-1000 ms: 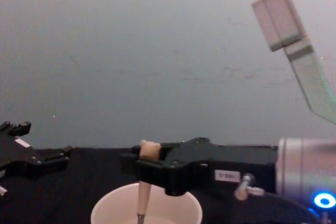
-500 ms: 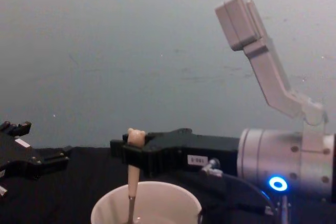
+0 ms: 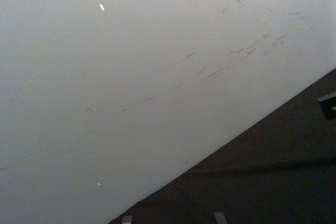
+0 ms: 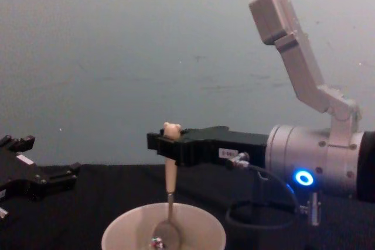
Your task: Pick up the stirring spoon with one hand, stir inside the cup, then place it back in its original position.
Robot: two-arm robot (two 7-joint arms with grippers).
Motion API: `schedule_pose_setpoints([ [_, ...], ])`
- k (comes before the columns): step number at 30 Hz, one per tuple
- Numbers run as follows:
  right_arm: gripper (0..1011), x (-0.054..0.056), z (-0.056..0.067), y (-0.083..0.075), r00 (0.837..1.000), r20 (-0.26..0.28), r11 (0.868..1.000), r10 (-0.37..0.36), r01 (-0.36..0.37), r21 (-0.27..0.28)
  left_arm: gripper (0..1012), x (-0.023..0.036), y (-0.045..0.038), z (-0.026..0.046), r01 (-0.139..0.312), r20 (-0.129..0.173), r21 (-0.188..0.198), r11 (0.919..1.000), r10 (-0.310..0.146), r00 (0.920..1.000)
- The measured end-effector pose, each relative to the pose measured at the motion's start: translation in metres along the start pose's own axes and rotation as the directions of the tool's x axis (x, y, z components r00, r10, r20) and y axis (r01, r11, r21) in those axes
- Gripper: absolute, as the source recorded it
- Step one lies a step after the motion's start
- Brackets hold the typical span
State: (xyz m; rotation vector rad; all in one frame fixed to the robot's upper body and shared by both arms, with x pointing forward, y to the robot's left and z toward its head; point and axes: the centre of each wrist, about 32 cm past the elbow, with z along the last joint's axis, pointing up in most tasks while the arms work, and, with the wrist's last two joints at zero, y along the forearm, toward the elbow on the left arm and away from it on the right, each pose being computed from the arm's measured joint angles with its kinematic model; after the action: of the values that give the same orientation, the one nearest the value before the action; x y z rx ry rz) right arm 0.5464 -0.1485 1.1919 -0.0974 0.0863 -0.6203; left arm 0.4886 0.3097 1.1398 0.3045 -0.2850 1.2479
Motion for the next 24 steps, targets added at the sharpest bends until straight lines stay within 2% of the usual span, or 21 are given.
schedule_pose_setpoints([
  [8, 223, 0.008, 0.0, -0.013, 1.0, 0.005, 1.0, -0.023, 0.023, -0.008, 1001, 0.0, 0.0, 0.0, 0.0, 0.0, 0.0, 1.0, 0.0, 1.0],
  [11, 223, 0.009, 0.0, -0.025, 1.0, 0.008, 1.0, -0.012, 0.013, -0.017, 1001, 0.0, 0.0, 0.0, 0.0, 0.0, 0.0, 1.0, 0.0, 1.0],
  [24, 223, 0.004, 0.0, -0.056, 0.999, -0.014, 0.998, 0.044, -0.044, -0.037, 1001, 0.0, 0.0, 0.0, 0.0, 0.0, 0.0, 1.0, 0.0, 1.0],
])
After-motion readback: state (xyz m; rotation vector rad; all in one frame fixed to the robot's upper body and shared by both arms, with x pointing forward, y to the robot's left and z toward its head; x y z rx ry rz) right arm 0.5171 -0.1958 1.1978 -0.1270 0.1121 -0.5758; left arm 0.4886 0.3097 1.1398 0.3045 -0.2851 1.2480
